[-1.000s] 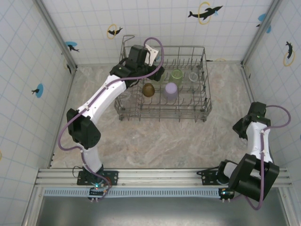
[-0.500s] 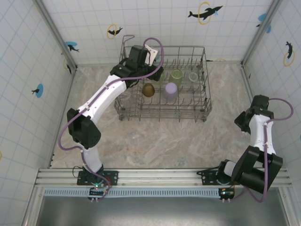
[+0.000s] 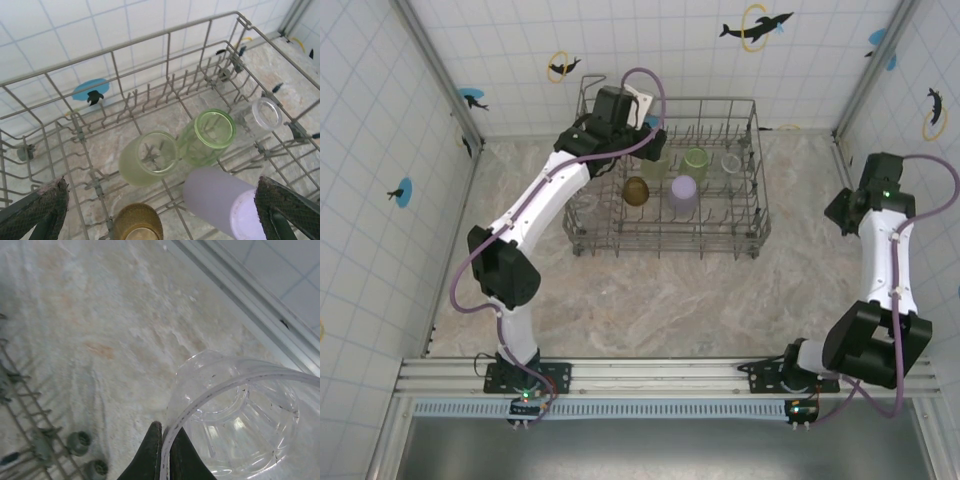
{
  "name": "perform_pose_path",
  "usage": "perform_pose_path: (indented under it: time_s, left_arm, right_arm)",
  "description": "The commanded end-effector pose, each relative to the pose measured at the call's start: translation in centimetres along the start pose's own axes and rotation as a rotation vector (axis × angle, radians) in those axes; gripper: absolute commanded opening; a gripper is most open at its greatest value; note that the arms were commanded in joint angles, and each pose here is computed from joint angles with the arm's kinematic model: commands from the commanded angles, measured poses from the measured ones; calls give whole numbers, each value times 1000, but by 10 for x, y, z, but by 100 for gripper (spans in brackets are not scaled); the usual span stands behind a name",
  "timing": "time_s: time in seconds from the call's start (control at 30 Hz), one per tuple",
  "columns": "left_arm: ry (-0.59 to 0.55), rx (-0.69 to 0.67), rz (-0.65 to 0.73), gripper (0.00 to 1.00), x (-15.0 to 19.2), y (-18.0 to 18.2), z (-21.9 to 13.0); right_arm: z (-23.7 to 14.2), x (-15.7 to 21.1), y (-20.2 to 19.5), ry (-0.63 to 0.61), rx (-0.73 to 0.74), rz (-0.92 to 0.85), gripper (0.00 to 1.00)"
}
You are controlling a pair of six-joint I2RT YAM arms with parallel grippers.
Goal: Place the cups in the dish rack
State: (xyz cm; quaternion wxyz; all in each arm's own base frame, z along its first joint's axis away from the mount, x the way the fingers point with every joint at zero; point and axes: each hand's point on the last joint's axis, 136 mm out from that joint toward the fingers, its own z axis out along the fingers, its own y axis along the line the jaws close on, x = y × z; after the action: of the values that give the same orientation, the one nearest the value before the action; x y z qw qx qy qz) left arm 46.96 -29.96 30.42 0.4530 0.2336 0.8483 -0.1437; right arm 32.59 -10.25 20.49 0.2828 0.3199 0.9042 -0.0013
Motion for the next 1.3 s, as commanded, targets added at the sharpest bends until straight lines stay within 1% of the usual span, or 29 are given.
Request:
perform_pose_path:
  time_s: [0.0, 0.1, 0.17, 0.2, 0.23, 0.33, 0.37, 0.47, 0.57, 0.7, 0.9, 1.1, 1.27]
  left_arm:
    - [-47, 3, -103, 97, -17, 22, -7]
    - [-80, 36, -183, 98, -26, 35, -9]
    - [-105, 72, -232, 98, -32, 42, -10]
    - [-116, 96, -244, 98, -36, 40, -11]
    - [-132, 99, -272, 98, -39, 54, -12]
    - [-167, 151, -289, 98, -49, 59, -15]
    - [-177, 163, -320, 98, -53, 61, -16]
    - [-203, 190, -357, 98, -61, 68, -16]
    - [-232, 261, -409, 98, -68, 72, -15]
    - [-251, 374, -481, 98, -73, 72, -8]
    - [-279, 551, -505, 98, -80, 56, -4]
    - [-290, 707, -523, 98, -85, 41, -9]
    - [-287, 794, -539, 98, -84, 32, -16]
  right_arm:
    - [-26, -33, 26, -84, -57, -29, 0]
    - [-42, -53, 54, -143, -129, -57, 0]
    - [-53, -66, 76, -181, -210, -70, 0]
    - [-57, -71, 86, -195, -253, -72, 0]
    - [-64, -76, 100, -212, -315, -79, 0]
    - [-85, -87, 141, -261, -512, -96, 0]
    - [-93, -89, 155, -276, -575, -102, 0]
    - [-111, -98, 186, -326, -690, -120, 0]
    - [-125, -97, 223, -323, -817, -151, 0]
    - [-140, -82, 274, -281, -1035, -206, 0]
    - [-151, -41, 334, -220, -1328, -313, 0]
    - [-166, -9, 363, -179, -1560, -347, 0]
    - [-174, 15, 383, -157, -1652, -401, 0]
